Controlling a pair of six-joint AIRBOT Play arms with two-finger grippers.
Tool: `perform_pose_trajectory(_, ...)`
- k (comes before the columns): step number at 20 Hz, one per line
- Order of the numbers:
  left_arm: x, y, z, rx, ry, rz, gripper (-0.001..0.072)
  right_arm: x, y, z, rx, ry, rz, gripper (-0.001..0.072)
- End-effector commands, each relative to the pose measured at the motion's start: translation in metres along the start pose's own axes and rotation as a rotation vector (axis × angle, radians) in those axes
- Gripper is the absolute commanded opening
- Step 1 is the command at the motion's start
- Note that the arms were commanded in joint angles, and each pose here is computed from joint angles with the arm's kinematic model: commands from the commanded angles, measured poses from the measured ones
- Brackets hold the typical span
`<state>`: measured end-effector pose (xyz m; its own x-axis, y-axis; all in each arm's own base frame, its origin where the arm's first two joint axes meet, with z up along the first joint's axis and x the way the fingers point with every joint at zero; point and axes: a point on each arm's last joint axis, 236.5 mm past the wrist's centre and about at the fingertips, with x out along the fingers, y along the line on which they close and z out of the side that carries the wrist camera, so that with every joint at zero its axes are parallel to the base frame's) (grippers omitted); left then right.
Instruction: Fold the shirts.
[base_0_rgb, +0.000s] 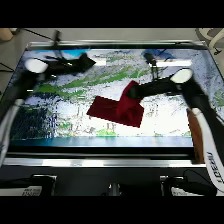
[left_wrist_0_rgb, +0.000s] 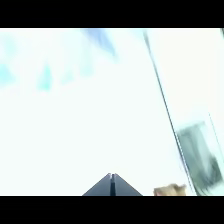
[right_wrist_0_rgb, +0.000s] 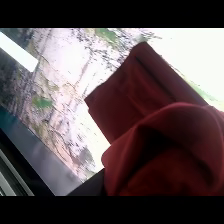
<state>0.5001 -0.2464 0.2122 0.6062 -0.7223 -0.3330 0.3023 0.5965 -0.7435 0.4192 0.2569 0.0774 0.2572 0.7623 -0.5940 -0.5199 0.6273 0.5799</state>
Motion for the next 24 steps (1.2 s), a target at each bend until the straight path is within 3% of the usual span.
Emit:
perform_pose_trajectory(1, -0.114, -0.015, 0.057, 0.121, -0.159, 0.087, 0.0027, 0.097, 0.017, 0.003, 0.161, -0.074, 0.138, 0.0579)
perform_pose_trajectory(2, -0.133, -0.026, 0.057, 0.151, -0.173, 0.091, 0.0027, 0.111, 0.025, 0.003, 0.167, -0.097, 0.197, 0.0691)
perform_pose_trajectory(4, -0.160, -0.037, 0.051, 0.224, -0.170, 0.134, 0.0027, 0.112, 0.028, -0.001, 0.168, -0.086, 0.262, 0.0693)
perform_pose_trajectory(7, -0.179, -0.035, 0.039, 0.302, -0.140, 0.215, 0.0027, 0.072, -0.001, -0.013, 0.089, -0.004, 0.234, 0.0687)
perform_pose_trajectory(10, -0.182, -0.030, 0.037, 0.317, -0.131, 0.243, 0.0027, 0.007, -0.071, -0.038, 0.083, 0.116, 0.049, 0.0687)
perform_pose_trajectory(13, -0.179, -0.027, 0.037, 0.312, -0.126, 0.246, 0.0027, -0.059, -0.158, -0.122, 0.191, 0.431, -0.273, 0.0660)
perform_pose_trajectory(14, -0.179, -0.026, 0.036, 0.310, -0.124, 0.247, 0.0028, -0.065, -0.167, -0.142, 0.229, 0.485, -0.312, 0.0645)
perform_pose_trajectory(21, -0.177, -0.027, 0.033, 0.311, -0.117, 0.242, 0.0028, 0.021, -0.150, -0.147, 0.394, 0.325, -0.155, 0.0645)
perform_pose_trajectory(22, -0.177, -0.028, 0.033, 0.312, -0.117, 0.241, 0.0028, 0.029, -0.148, -0.141, 0.403, 0.299, -0.145, 0.0609)
perform_pose_trajectory(23, -0.175, -0.029, 0.032, 0.314, -0.114, 0.237, 0.0028, 0.036, -0.144, -0.133, 0.412, 0.265, -0.135, 0.0479)
perform_pose_trajectory(24, -0.175, -0.029, 0.032, 0.314, -0.114, 0.238, 0.0028, 0.039, -0.137, -0.124, 0.414, 0.232, -0.102, 0.0158)
